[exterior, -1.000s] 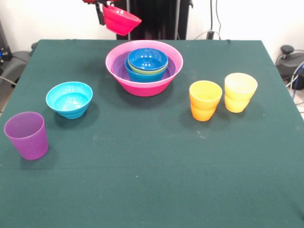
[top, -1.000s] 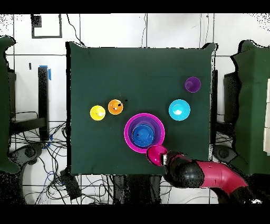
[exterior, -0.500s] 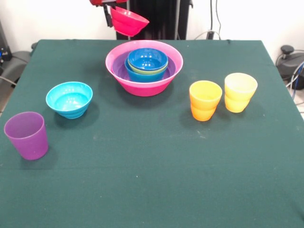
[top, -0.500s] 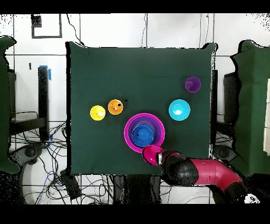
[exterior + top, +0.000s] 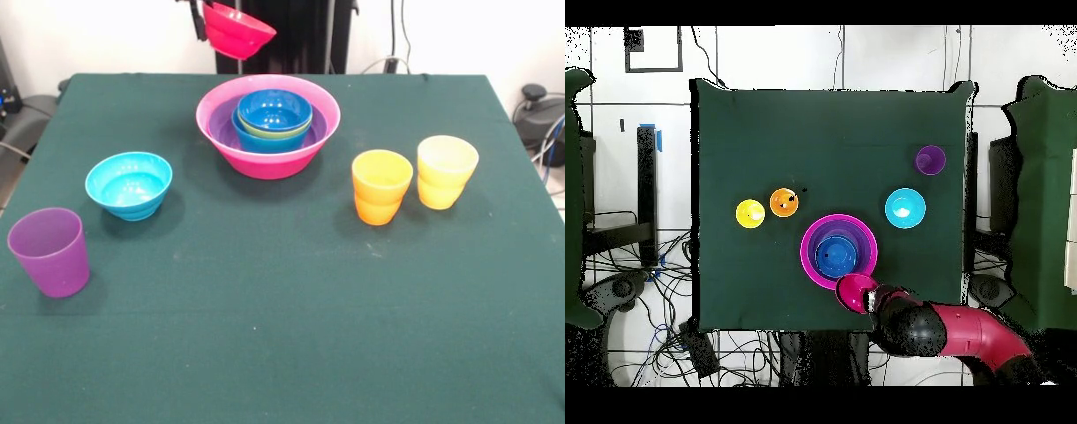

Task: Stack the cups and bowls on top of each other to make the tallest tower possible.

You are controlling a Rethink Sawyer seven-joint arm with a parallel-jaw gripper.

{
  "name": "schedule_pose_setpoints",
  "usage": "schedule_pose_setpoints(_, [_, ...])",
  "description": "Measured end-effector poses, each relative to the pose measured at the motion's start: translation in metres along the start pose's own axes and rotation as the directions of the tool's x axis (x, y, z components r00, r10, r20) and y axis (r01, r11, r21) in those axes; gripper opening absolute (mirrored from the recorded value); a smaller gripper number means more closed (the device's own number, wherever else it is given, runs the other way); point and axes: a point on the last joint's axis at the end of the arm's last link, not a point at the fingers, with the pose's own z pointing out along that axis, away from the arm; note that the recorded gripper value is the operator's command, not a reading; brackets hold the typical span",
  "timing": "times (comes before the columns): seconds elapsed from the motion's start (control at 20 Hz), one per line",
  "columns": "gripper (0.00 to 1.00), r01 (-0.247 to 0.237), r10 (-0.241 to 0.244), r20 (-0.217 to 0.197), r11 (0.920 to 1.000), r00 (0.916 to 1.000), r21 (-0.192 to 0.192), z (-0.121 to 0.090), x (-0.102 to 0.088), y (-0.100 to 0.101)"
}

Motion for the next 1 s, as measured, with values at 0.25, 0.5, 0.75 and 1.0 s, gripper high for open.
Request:
schedule_pose_setpoints(0.25, [0.00,-0.077,0.077,-0.007,0.9969,0.9970,0.016,-0.034,-0.008,-0.004])
schedule_pose_setpoints(0.5, [0.00,-0.117,0.118,-0.019,0.9924,0.9928,0.036,-0.063,-0.016,-0.005])
schedule_pose_setpoints(0.75, [0.00,-0.103,0.105,-0.025,0.9933,0.9942,0.052,-0.071,-0.018,0.000])
schedule_pose_setpoints(1.0, [0.00,-0.035,0.037,-0.059,0.9987,0.9976,0.037,-0.054,-0.018,0.021])
